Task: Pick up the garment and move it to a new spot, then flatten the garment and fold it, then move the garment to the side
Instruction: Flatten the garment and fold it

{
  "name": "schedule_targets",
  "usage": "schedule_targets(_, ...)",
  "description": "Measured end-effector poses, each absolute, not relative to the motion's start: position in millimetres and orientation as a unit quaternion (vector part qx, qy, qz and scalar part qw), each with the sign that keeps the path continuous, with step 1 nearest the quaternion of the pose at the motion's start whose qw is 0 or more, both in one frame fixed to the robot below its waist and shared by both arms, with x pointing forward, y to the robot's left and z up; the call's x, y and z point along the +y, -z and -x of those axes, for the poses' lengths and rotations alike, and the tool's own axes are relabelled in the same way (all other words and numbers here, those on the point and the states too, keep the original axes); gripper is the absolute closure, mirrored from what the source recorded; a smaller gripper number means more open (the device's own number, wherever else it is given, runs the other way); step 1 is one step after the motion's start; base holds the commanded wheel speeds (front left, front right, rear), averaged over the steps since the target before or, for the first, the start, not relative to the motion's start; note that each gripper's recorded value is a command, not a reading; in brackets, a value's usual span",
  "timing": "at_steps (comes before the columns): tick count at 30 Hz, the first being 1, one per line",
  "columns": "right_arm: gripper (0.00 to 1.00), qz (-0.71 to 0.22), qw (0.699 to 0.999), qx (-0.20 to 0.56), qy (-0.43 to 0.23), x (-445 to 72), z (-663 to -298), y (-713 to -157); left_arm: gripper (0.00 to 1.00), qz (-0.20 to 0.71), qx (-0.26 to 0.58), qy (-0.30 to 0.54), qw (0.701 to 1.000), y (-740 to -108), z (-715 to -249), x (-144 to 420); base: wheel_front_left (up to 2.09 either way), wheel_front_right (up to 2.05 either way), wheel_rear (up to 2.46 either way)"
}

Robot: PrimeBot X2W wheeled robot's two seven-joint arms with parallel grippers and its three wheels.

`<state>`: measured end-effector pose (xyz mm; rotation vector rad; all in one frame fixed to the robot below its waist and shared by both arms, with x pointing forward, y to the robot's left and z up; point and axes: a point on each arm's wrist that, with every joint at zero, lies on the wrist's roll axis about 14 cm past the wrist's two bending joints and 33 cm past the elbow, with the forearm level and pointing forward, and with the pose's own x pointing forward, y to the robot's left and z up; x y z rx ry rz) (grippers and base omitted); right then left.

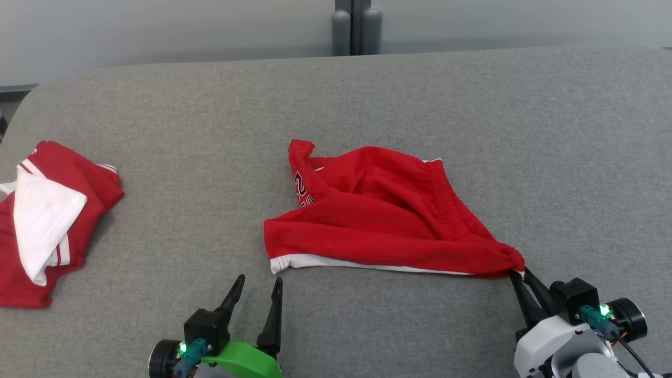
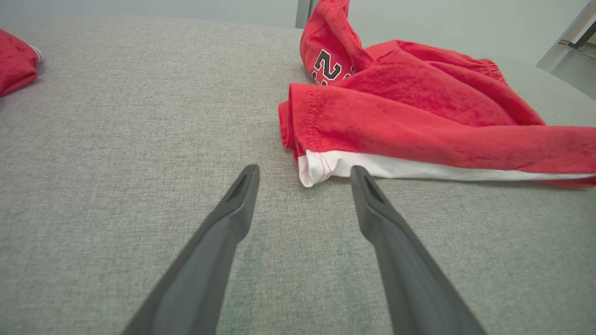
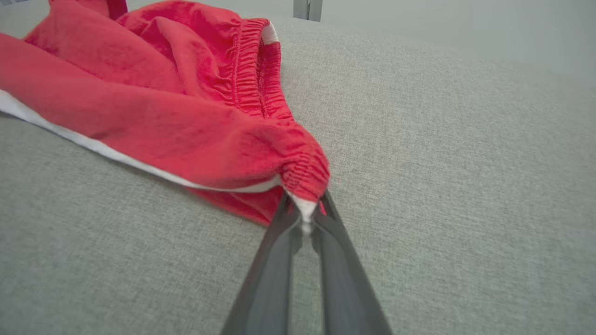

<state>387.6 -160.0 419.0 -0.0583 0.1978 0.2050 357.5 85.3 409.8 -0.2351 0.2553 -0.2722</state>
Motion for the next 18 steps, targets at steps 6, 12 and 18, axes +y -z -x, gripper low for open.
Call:
schedule_targets(6, 1.0, 0.024, 0.989, 0.104, -0.1, -159.8, -387.1, -415.7, 0.0, 0.117, 0.128, 0.135, 0.976, -409.1, -358.0, 85.0, 0.0, 0.0, 0.0)
schedule_targets(12, 1.0, 0.018, 0.99, 0.096, -0.099, -157.9, -393.1, -419.6, 0.0, 0.133, 0.133, 0.159, 0.969, -408.0, -356.1, 72.5, 0.0, 0.0, 0.0)
schedule_targets(18, 1.0, 0.018, 0.99, 0.089, -0.105, -154.7, -405.9, -421.9, 0.0, 0.143, 0.134, 0.171, 0.966, -407.0, -373.3, 66.0, 0.0, 0.0, 0.0)
